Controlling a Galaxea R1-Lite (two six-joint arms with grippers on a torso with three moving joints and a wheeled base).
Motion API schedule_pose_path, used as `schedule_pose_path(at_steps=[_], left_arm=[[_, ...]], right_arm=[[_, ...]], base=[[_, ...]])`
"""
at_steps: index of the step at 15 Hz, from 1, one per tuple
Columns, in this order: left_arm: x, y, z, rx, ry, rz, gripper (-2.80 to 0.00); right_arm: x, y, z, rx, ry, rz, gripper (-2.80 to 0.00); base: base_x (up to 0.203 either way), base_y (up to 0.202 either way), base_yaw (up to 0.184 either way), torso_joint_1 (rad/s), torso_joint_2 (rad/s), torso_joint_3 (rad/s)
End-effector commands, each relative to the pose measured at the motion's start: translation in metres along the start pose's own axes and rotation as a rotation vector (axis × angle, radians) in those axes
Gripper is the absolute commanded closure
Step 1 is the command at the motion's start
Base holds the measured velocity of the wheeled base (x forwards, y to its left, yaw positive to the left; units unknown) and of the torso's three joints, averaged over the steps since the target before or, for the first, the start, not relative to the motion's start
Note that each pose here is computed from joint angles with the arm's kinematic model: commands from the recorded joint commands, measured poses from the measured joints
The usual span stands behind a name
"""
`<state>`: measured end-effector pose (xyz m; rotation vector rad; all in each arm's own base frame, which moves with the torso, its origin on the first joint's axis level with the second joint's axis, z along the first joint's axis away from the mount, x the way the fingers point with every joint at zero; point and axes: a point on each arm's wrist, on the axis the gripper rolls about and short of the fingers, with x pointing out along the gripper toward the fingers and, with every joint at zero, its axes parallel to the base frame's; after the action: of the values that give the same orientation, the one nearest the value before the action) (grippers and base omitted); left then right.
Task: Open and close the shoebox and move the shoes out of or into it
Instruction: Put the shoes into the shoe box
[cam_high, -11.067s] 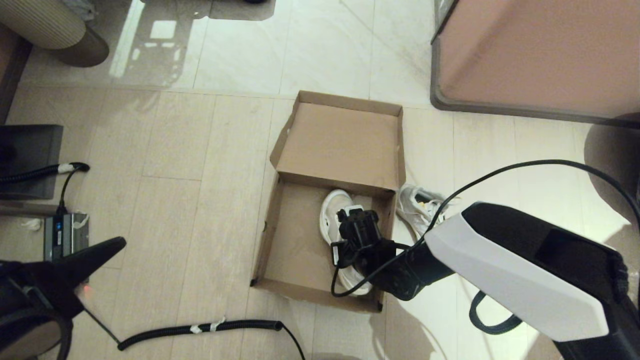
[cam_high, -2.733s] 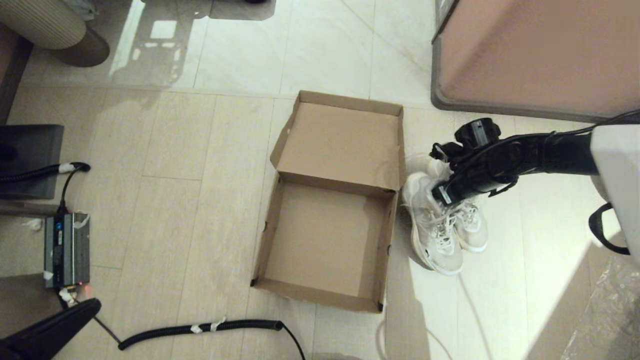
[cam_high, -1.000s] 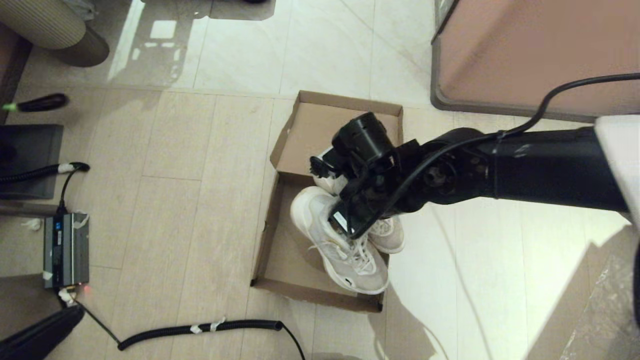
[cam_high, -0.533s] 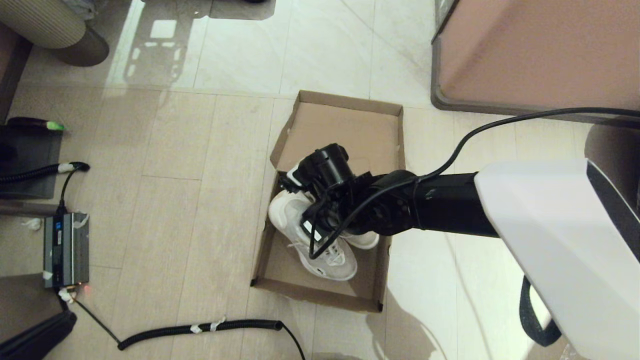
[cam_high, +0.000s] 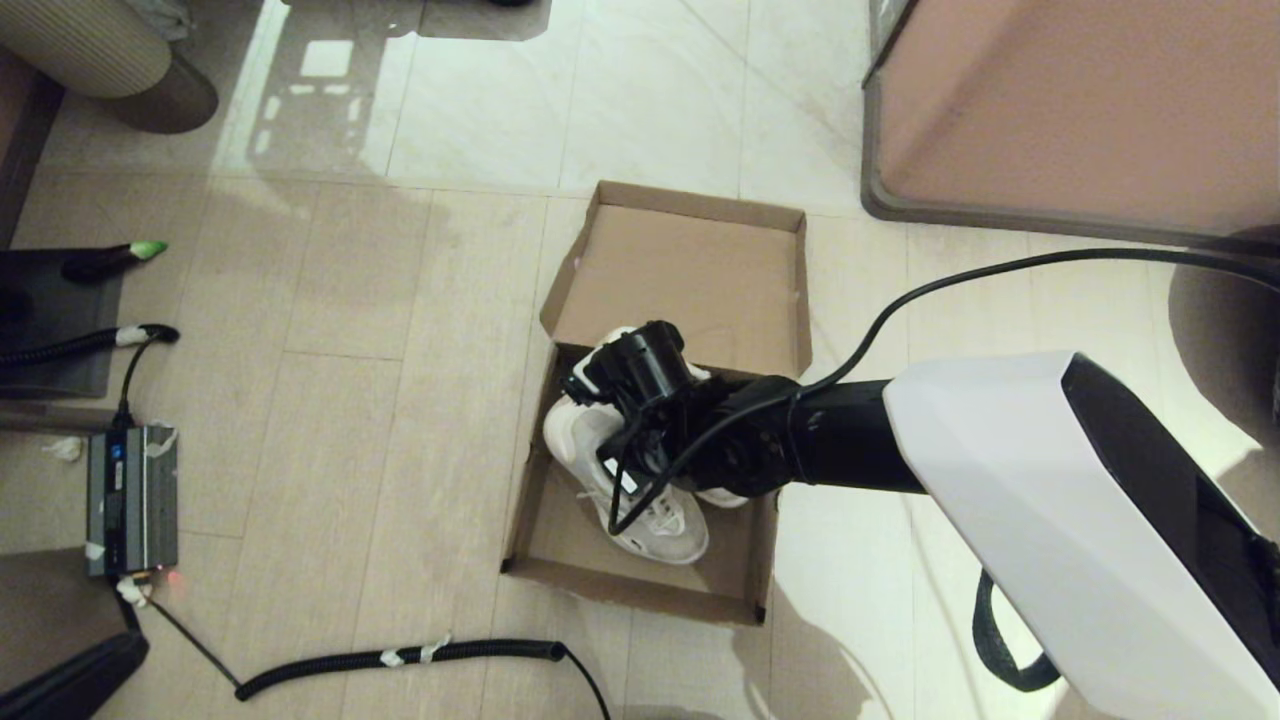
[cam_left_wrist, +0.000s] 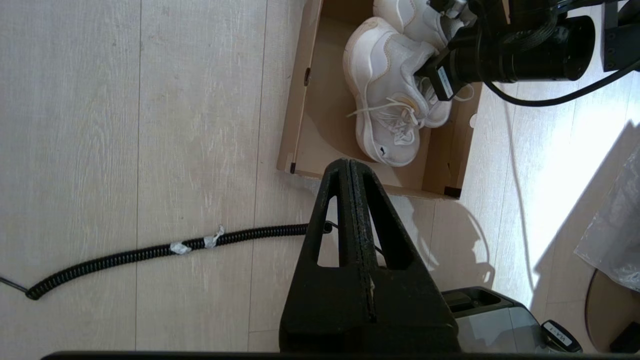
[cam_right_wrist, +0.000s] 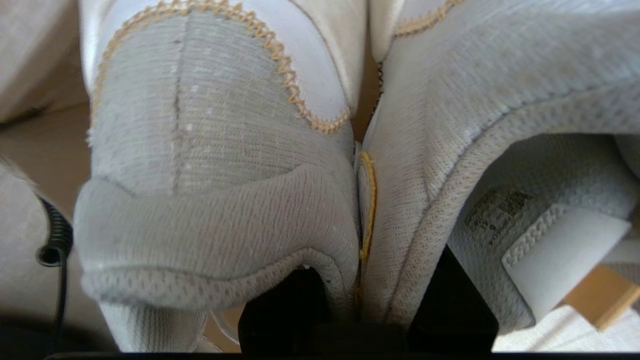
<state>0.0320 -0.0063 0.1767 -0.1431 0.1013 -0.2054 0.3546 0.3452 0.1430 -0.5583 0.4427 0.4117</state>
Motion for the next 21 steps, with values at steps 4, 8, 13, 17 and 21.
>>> schedule_pose_path(at_steps=[4, 8, 13, 17, 21], left_arm=[[-0.001, 0.000, 0.000, -0.001, -0.002, -0.001, 0.00], [-0.002, 0.000, 0.000, -0.001, -0.008, -0.001, 0.00], [-0.004, 0.000, -0.001, -0.014, -0.018, 0.012, 0.00], [-0.005, 0.000, -0.002, -0.015, -0.010, 0.013, 0.00], [-0.005, 0.000, -0.002, -0.016, -0.009, 0.012, 0.00]], right_arm=[[0.005, 0.000, -0.004, -0.001, 0.013, -0.004, 0.00], [0.004, 0.002, -0.004, -0.008, 0.015, 0.003, 0.00], [0.001, 0.004, -0.006, -0.014, 0.025, 0.011, -2.80], [0.001, 0.004, -0.007, -0.008, 0.027, 0.010, -2.80], [-0.010, -0.001, -0.007, 0.038, 0.032, 0.011, -2.80]], base=[[0.000, 0.000, 0.000, 0.000, 0.00, 0.000], [0.000, 0.000, 0.000, 0.000, 0.00, 0.000], [0.000, 0.000, 0.000, 0.000, 0.00, 0.000], [0.000, 0.000, 0.000, 0.000, 0.00, 0.000], [0.000, 0.000, 0.000, 0.000, 0.00, 0.000]])
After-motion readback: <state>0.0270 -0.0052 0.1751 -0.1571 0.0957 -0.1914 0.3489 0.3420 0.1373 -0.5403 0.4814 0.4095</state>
